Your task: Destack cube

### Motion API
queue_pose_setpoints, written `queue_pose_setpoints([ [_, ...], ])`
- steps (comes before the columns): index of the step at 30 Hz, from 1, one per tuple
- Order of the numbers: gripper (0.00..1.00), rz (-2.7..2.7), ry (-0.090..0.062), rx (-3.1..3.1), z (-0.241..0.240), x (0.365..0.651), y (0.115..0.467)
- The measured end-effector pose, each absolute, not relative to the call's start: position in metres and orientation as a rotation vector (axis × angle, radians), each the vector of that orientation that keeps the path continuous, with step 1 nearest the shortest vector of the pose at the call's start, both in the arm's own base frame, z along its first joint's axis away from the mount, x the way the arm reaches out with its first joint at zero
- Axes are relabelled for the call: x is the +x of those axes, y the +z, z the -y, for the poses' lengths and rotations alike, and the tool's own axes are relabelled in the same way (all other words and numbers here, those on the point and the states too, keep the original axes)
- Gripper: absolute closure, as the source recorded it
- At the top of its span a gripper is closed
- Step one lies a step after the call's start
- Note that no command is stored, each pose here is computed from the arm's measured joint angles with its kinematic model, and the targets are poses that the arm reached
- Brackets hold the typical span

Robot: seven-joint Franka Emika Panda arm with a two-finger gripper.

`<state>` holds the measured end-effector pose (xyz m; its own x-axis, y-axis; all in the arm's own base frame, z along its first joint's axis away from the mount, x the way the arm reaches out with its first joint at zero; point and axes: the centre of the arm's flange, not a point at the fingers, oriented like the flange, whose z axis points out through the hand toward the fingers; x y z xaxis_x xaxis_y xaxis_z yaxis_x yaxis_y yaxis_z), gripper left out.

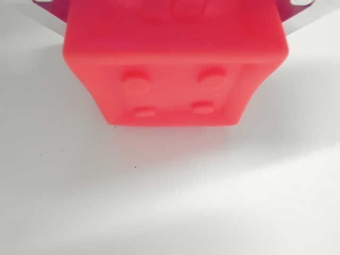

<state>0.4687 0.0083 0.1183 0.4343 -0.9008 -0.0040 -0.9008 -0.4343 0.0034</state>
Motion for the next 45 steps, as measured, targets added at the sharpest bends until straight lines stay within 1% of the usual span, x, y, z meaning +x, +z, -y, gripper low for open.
queue_pose_setpoints([
  [6, 1.00, 1.670, -0.008, 2.660, -0.0083, 0.4690, 0.1150],
  [7, 0.00, 1.670, -0.008, 2.660, -0.0083, 0.4689, 0.1148],
  [45, 0.00, 1.670, -0.007, 2.660, -0.0083, 0.4693, 0.1157],
])
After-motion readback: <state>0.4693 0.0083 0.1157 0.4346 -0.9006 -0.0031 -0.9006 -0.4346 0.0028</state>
